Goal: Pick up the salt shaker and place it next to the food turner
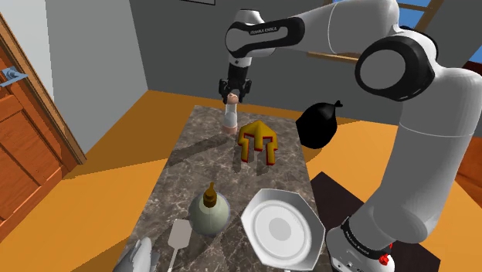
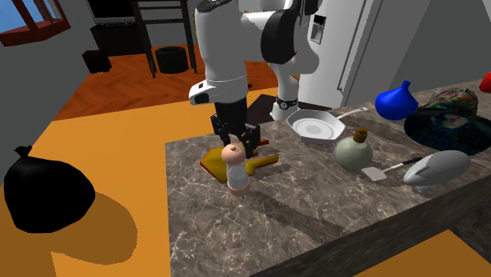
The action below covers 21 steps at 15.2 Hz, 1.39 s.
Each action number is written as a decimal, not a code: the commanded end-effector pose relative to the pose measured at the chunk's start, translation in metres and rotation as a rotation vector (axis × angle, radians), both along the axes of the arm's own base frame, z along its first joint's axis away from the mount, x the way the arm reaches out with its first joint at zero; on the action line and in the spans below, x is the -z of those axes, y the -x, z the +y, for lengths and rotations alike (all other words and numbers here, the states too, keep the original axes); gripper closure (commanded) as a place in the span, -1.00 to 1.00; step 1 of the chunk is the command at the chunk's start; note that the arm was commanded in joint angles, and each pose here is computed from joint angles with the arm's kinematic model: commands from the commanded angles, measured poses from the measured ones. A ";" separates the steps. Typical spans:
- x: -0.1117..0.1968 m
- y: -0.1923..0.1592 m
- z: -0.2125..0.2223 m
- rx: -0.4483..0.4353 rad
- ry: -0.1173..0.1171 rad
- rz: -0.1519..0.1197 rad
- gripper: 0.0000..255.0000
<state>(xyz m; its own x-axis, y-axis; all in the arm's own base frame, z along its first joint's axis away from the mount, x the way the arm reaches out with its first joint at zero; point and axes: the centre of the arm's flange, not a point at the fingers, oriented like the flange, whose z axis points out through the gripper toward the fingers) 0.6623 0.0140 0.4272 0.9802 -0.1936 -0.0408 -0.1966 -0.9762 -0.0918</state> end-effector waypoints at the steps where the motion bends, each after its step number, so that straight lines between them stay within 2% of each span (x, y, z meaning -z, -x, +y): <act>1: -0.011 0.000 0.001 0.000 0.000 0.000 1.00; 9: -0.052 0.000 0.001 0.000 0.000 0.000 1.00; 21: -0.088 0.117 0.102 0.000 0.000 0.000 1.00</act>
<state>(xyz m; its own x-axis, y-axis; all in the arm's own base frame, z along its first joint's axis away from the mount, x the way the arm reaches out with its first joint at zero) 0.5557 0.1110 0.5132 0.9804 -0.1926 -0.0408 -0.1957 -0.9763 -0.0921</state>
